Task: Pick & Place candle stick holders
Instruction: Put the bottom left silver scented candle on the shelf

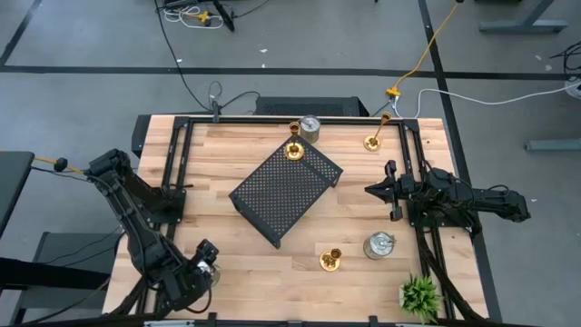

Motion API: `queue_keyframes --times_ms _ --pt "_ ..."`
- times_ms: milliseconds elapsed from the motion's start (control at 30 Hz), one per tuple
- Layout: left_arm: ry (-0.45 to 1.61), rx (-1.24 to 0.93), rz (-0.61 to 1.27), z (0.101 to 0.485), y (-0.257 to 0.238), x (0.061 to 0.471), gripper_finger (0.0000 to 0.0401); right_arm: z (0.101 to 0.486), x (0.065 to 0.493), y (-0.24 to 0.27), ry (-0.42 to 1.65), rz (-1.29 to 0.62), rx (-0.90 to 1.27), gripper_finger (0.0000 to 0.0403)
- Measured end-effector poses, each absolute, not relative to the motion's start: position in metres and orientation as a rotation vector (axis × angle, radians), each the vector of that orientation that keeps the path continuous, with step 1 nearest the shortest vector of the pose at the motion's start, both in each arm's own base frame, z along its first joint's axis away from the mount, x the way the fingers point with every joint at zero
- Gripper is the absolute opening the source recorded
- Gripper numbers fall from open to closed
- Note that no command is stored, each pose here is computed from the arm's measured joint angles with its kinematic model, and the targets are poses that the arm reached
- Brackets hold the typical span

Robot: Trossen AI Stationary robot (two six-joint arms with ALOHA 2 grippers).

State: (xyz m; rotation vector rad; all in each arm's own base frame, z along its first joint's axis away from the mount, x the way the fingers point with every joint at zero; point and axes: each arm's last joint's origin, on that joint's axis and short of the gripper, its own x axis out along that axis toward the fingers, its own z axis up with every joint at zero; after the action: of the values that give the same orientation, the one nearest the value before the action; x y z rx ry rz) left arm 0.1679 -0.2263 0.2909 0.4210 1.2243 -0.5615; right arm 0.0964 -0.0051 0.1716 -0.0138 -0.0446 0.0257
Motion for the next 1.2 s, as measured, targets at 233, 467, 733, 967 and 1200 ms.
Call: queue_keyframes --times_ms 233,467,733,967,1200 --pt "1.233 0.464 -0.569 0.29 -0.224 0.167 0.0392 0.172 0.096 -0.005 -0.044 0.026 -0.014 0.0023" --pt "1.219 0.479 -0.556 0.291 -0.225 0.166 0.0392 0.172 0.096 -0.005 -0.044 0.025 -0.014 0.0023" --pt "1.197 0.503 -0.565 0.291 -0.229 0.16 0.0392 0.172 0.096 -0.005 -0.045 0.026 -0.014 0.0023" --pt "1.187 0.488 -0.566 0.285 -0.231 0.16 0.0392 0.172 0.096 -0.005 -0.044 0.025 -0.014 0.0023" --pt "1.251 0.479 -0.543 0.258 -0.226 0.155 0.0392 0.172 0.096 -0.005 -0.045 0.026 -0.014 0.0023"
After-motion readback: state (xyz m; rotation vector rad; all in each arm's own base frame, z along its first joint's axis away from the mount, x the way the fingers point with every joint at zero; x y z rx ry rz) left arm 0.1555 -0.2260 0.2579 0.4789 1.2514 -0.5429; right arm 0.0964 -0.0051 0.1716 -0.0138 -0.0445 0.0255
